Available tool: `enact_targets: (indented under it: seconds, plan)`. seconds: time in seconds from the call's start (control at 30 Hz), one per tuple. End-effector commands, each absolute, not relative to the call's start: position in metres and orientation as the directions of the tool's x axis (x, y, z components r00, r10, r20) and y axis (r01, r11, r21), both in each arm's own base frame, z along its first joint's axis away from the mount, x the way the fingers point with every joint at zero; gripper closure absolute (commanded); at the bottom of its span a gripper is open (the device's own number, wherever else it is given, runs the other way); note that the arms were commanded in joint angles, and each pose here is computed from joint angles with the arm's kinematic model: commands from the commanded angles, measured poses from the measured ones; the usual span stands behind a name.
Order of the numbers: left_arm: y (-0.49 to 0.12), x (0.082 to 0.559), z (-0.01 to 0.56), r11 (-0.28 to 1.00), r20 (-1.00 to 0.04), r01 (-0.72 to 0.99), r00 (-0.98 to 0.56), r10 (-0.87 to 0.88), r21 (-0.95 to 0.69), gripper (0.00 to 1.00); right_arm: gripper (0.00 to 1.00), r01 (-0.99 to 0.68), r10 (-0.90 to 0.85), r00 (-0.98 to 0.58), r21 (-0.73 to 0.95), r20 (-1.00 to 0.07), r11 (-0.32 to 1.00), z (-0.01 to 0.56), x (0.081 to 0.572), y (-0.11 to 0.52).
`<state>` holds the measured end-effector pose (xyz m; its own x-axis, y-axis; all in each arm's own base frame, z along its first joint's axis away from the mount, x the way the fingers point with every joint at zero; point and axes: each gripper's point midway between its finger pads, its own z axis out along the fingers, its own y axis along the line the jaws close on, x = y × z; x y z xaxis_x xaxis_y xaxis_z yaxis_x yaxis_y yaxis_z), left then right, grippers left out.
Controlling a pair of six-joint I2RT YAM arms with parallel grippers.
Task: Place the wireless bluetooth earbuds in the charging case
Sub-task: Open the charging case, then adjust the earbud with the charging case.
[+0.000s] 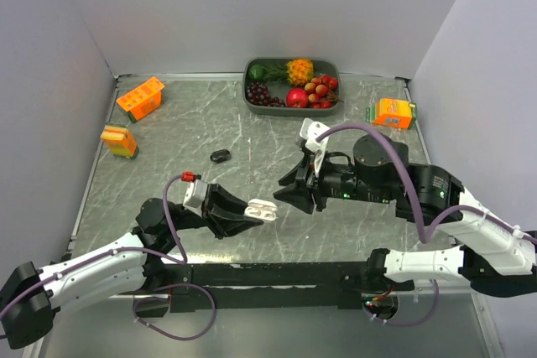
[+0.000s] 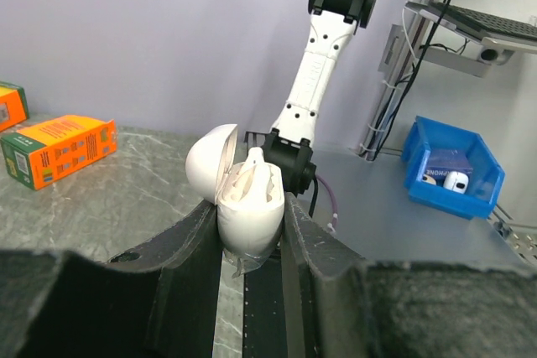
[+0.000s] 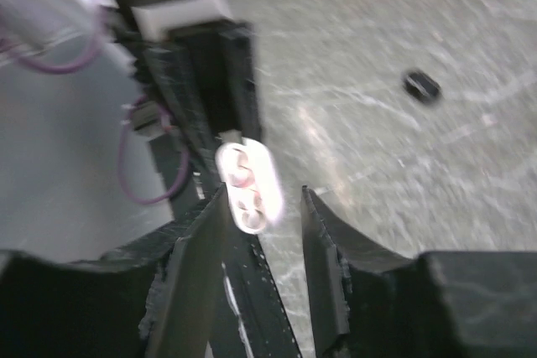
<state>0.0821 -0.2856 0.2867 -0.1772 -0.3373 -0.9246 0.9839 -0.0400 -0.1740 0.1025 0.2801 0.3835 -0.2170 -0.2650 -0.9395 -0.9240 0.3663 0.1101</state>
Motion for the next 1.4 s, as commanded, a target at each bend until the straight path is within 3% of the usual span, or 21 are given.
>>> enact_targets:
  seconds: [0.0,0.27,0.73,1.37]
  plan:
    - [-0.285,0.073,0.307,-0.094,-0.919,0.987,-0.156,-0.361,-0.130,0.99,0.60,-0.977,-0.360,-0.197,0.151,-0.912,0.154,0.379,0.069,0.294]
    - [-0.289,0.075,0.308,-0.091,-0.924,0.987,-0.159,-0.348,-0.135,0.99,0.63,-0.971,-0.449,-0.239,0.225,-0.861,0.084,0.352,0.056,0.307]
    - [-0.292,0.078,0.308,-0.088,-0.927,0.985,-0.170,-0.333,-0.149,0.99,0.65,-0.944,-0.472,-0.298,0.184,-0.830,0.273,0.329,0.087,0.311]
    - [-0.290,0.077,0.308,-0.090,-0.926,0.985,-0.169,-0.339,-0.147,0.99,0.68,-0.934,-0.514,-0.318,0.170,-0.797,0.314,0.310,0.096,0.316]
